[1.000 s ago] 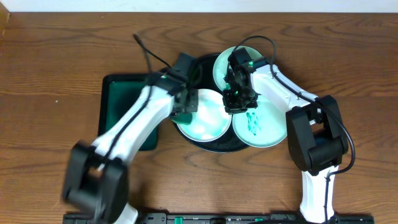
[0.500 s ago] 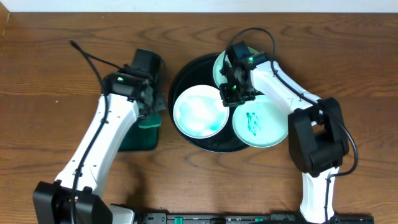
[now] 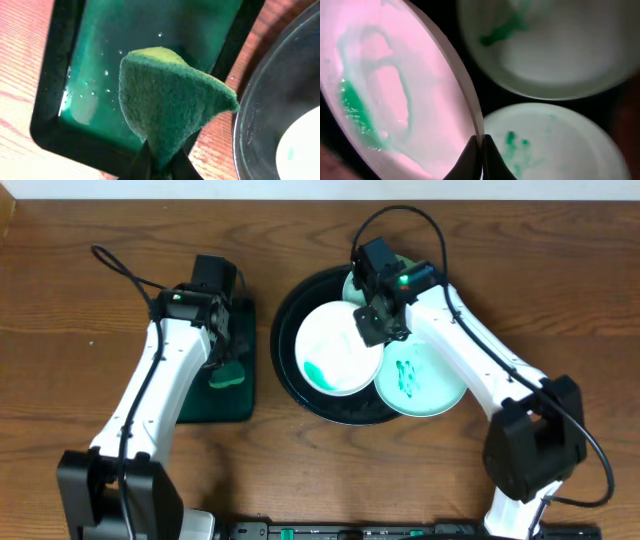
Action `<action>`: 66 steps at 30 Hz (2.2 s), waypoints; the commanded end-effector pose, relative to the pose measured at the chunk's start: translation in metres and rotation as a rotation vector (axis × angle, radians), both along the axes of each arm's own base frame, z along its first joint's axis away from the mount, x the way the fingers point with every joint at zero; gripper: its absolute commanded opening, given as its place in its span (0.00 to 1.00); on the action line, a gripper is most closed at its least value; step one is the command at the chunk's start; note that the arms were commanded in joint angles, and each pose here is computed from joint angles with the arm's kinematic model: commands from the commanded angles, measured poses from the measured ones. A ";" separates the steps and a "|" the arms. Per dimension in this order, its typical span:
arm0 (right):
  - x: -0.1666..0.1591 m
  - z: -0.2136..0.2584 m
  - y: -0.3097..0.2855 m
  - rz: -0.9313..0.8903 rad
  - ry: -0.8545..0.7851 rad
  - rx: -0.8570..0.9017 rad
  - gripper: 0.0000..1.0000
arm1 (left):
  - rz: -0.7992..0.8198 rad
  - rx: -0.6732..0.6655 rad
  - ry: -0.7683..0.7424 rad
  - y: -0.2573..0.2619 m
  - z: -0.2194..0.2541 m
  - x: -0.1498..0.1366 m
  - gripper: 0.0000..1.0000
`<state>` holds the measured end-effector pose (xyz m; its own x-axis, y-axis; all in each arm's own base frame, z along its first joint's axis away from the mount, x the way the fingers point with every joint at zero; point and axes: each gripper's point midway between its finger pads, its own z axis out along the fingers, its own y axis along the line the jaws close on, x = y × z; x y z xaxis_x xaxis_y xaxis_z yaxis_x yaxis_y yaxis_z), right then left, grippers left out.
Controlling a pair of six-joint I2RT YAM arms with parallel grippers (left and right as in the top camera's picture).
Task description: Clean dirty plates on tray and stack at the side
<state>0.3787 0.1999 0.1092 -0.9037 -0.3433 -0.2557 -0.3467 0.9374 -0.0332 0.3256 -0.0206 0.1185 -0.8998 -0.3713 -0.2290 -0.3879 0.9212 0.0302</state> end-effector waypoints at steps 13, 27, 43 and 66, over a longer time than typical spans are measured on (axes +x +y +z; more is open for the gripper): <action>0.009 0.128 -0.037 0.088 -0.499 -0.508 0.01 | -0.004 0.013 0.041 0.002 -0.015 0.000 0.07; -0.018 0.174 0.005 0.190 -0.726 -0.767 0.01 | -0.005 0.013 0.041 0.003 -0.015 0.000 0.07; -0.038 0.191 0.030 0.223 -0.828 -0.829 0.01 | -0.010 0.014 0.043 0.002 -0.015 0.000 0.07; -0.032 0.165 0.040 0.251 -0.774 -0.789 0.01 | -0.043 0.014 0.050 0.001 -0.015 -0.001 0.08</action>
<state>0.3431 0.2388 0.2706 -0.4727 -0.8251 -0.3095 -0.1749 0.4321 -0.8847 0.3283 -0.0216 0.1070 -0.9189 -0.3382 -0.2033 -0.3543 0.9339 0.0481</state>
